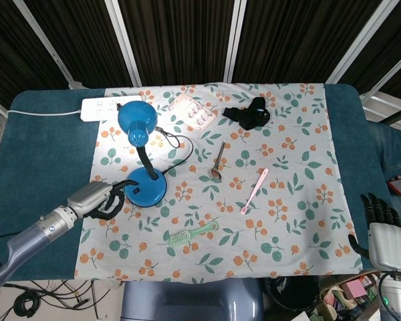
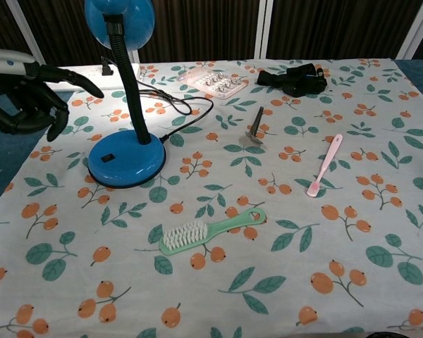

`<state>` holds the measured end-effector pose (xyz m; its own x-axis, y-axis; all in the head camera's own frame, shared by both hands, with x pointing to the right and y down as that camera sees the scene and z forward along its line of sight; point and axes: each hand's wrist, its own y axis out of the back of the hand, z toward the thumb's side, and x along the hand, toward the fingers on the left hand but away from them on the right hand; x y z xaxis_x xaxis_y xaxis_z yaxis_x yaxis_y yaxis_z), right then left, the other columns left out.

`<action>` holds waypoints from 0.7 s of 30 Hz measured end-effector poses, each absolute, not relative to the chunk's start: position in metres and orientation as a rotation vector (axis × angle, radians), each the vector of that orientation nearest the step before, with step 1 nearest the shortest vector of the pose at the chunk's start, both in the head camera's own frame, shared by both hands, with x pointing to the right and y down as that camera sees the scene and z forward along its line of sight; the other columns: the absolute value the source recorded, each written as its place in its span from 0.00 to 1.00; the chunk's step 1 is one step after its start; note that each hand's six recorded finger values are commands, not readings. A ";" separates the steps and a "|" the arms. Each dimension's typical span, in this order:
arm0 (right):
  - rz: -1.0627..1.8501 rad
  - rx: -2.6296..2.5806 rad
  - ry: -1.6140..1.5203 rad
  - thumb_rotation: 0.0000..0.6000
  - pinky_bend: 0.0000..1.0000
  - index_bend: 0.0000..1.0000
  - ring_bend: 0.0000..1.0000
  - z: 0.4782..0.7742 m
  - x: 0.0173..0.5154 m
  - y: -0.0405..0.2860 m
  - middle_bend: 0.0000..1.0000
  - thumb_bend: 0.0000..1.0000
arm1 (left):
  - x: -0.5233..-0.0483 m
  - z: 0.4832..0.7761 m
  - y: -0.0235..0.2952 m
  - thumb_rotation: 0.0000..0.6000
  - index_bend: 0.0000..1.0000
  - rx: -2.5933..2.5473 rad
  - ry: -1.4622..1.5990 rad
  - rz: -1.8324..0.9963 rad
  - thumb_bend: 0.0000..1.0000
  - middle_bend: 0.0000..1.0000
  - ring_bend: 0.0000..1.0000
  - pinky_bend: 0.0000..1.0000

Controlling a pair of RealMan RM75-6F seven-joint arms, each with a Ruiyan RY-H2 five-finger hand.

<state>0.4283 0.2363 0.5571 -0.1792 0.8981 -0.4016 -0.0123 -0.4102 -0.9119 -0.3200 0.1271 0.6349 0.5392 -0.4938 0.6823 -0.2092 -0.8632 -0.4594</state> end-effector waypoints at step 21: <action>1.682 -1.387 -1.070 1.00 0.13 0.00 0.06 0.559 0.429 0.236 0.04 0.19 | -0.361 0.703 0.151 1.00 0.12 -2.166 0.569 -1.454 0.58 0.67 0.73 0.84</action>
